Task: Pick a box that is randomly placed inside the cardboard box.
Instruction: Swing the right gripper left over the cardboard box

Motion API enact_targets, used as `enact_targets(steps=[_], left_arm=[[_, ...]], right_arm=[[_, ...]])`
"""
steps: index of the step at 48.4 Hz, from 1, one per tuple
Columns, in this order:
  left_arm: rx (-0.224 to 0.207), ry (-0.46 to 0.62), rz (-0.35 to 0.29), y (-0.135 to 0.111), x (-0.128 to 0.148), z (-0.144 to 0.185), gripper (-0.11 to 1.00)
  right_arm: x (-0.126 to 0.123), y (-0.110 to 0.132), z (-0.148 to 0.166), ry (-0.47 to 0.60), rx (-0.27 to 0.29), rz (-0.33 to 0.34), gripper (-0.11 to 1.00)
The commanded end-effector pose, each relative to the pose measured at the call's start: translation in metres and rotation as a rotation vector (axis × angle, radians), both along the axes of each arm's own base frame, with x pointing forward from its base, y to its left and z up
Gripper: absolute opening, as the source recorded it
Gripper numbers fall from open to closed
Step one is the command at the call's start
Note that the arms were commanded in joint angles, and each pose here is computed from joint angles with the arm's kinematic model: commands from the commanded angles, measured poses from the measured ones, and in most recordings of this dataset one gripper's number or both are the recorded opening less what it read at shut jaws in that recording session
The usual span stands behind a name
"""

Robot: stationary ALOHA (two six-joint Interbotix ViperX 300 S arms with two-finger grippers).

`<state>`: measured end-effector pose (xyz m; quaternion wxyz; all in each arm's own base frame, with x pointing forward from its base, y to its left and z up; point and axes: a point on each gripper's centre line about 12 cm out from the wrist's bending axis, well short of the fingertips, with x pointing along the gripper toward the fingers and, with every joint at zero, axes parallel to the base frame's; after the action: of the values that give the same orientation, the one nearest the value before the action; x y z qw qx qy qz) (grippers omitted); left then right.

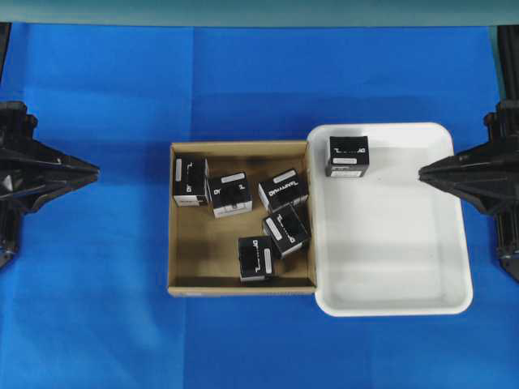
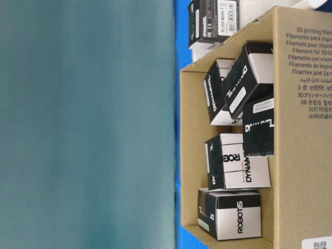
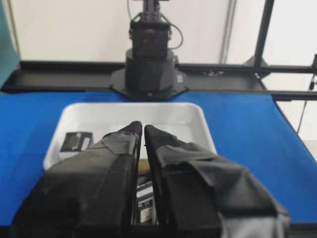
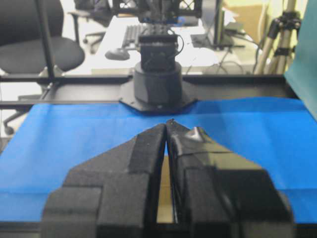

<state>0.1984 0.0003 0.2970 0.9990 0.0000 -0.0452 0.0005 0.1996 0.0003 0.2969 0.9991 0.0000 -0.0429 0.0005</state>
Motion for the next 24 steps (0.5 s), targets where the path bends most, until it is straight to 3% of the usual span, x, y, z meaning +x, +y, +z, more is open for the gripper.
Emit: enact_targets(steps=[1, 6, 13, 24], left_arm=[[-0.023, 0.02, -0.012, -0.002, 0.007, 0.004, 0.14], [-0.039, 0.038, 0.002, 0.001, 0.008, 0.012, 0.01], [-0.041, 0.132, 0.008, 0.002, 0.01, 0.014, -0.07], [-0.04, 0.196, 0.004, 0.001, 0.005, 0.015, -0.07]], right_arm=[[0.005, -0.004, 0.007, -0.008, 0.053, -0.018, 0.14], [0.018, -0.006, 0.01, 0.13, 0.144, -0.032, 0.03], [0.033, -0.007, 0.006, 0.405, 0.149, -0.037, 0.01], [0.061, -0.003, 0.014, 0.65, 0.14, -0.014, 0.01]])
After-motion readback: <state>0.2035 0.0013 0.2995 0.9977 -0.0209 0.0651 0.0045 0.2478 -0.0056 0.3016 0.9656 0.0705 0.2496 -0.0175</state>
